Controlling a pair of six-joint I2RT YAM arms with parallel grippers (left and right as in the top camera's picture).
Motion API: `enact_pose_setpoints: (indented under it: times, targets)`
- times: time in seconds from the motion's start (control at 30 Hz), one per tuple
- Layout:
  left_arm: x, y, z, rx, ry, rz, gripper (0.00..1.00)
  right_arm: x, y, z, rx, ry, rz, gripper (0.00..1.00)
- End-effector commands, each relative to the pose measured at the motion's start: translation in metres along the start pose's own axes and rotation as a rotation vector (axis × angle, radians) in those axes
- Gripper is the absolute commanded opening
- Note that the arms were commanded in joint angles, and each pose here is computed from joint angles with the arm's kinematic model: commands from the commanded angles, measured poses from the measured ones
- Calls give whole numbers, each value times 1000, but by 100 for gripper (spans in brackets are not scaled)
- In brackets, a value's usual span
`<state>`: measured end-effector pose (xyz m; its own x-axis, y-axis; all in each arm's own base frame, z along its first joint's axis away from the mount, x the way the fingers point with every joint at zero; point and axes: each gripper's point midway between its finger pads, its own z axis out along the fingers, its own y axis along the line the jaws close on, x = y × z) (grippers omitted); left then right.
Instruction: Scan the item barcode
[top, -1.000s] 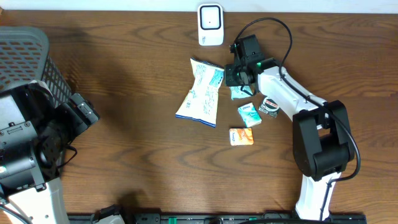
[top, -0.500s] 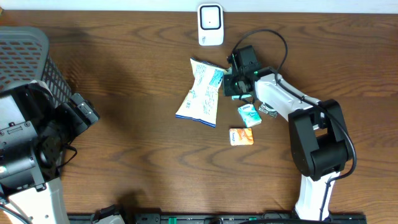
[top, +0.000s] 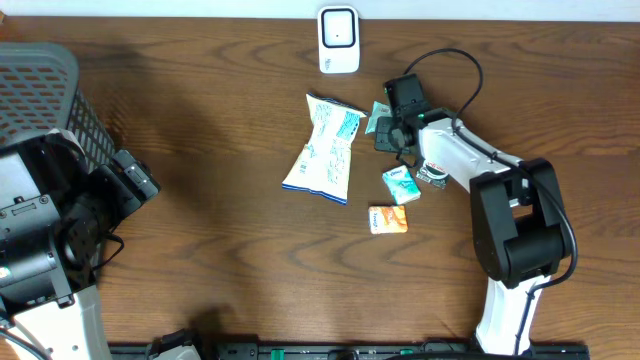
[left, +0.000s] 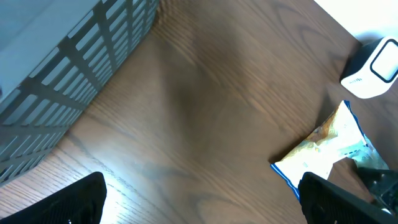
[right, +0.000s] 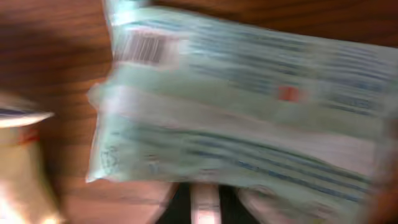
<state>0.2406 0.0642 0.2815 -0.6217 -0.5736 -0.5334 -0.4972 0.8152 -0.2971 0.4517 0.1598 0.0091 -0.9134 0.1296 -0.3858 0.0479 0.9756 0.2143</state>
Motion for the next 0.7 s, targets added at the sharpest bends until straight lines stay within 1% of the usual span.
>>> enact_pose_setpoints:
  times: [0.0, 0.03, 0.07, 0.1, 0.13, 0.17, 0.2, 0.23, 0.43, 0.57, 0.63, 0.67]
  targets:
    - [-3, -2, -4, 10, -12, -4, 98, 19, 63, -14, -323, 91, -130, 41]
    - [-3, -2, -4, 10, -12, -4, 98, 22, 70, -15, -351, 98, -137, 50]
    - [-3, -2, -4, 10, -12, -4, 98, 27, 79, -17, -383, 112, -146, 65]
    - [-3, -2, -4, 10, -12, -4, 98, 31, 84, -18, -390, 119, -153, 71]
    - [-3, -2, -4, 10, -12, -4, 98, 32, 86, -18, -391, 121, -159, 74]
    - [-3, -2, -4, 10, -12, -4, 98, 36, 90, -18, -393, 126, -170, 82]
    - [-3, -2, -4, 10, -12, -4, 98, 37, 92, -18, -394, 127, -174, 85]
    - [-3, -2, -4, 10, -12, -4, 98, 40, 95, -17, -396, 131, -180, 91]
    - [-3, -2, -4, 10, -12, -4, 98, 43, 99, -15, -402, 131, -190, 96]
    - [-3, -2, -4, 10, -12, -4, 98, 46, 97, -3, -399, 139, -180, 99]
    - [-3, -2, -4, 10, -12, -4, 98, 48, 97, 9, -397, 146, -147, 98]
    - [-3, -2, -4, 10, -12, -4, 98, 49, 97, 16, -396, 150, -127, 94]
